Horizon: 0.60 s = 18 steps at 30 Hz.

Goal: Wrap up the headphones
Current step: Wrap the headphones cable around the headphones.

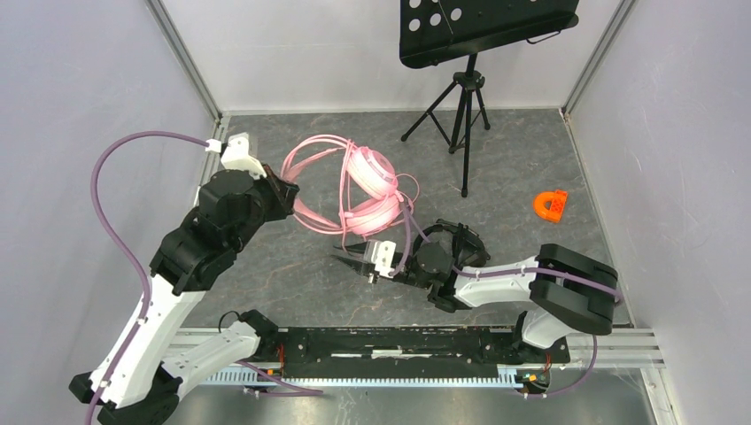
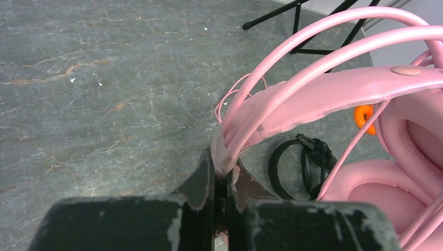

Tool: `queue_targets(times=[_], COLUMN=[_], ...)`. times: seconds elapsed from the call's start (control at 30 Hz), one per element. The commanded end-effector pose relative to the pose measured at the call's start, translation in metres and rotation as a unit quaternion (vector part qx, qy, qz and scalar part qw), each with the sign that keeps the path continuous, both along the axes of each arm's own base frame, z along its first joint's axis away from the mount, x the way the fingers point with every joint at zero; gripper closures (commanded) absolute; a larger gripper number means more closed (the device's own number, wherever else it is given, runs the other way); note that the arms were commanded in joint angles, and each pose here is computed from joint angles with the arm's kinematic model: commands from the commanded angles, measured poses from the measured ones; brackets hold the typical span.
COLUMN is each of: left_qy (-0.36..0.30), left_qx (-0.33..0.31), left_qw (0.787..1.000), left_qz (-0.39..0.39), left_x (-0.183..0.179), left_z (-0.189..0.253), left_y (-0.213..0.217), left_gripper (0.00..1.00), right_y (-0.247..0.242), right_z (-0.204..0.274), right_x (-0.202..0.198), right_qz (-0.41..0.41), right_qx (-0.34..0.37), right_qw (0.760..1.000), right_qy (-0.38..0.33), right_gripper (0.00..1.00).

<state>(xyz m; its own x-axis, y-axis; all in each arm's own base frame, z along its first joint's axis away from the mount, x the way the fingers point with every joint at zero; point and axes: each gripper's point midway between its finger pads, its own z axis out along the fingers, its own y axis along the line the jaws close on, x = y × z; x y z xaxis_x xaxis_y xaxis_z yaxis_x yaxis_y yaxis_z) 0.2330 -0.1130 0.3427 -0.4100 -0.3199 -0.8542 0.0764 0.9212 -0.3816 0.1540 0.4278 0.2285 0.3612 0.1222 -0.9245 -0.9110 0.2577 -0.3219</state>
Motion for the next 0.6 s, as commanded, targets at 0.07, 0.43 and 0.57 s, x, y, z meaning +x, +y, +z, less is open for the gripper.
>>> queue_targets(times=[0.07,0.43,0.57], left_qy=[-0.081,-0.101,-0.111], left_qx=[-0.119,-0.149,-0.156], left_qw=[0.99,0.983,0.98], left_qz=[-0.013,-0.041,-0.047], left_x=[-0.008,-0.023,-0.029], left_z=[0.077,0.102,0.112], left_y=[-0.009,-0.012,-0.01], left_gripper=[0.98,0.98,0.98], right_y=[0.005,0.008,0.002], right_z=[0.012,-0.025,-0.035], right_x=[0.001,0.002,0.008], right_qz=[-0.003,0.003,-0.004], right_qx=[0.03,0.006,0.005], right_qw=[0.998,0.999,0.999], right_qy=[-0.053,-0.049,-0.036], right_gripper=[0.72,0.77,0.82])
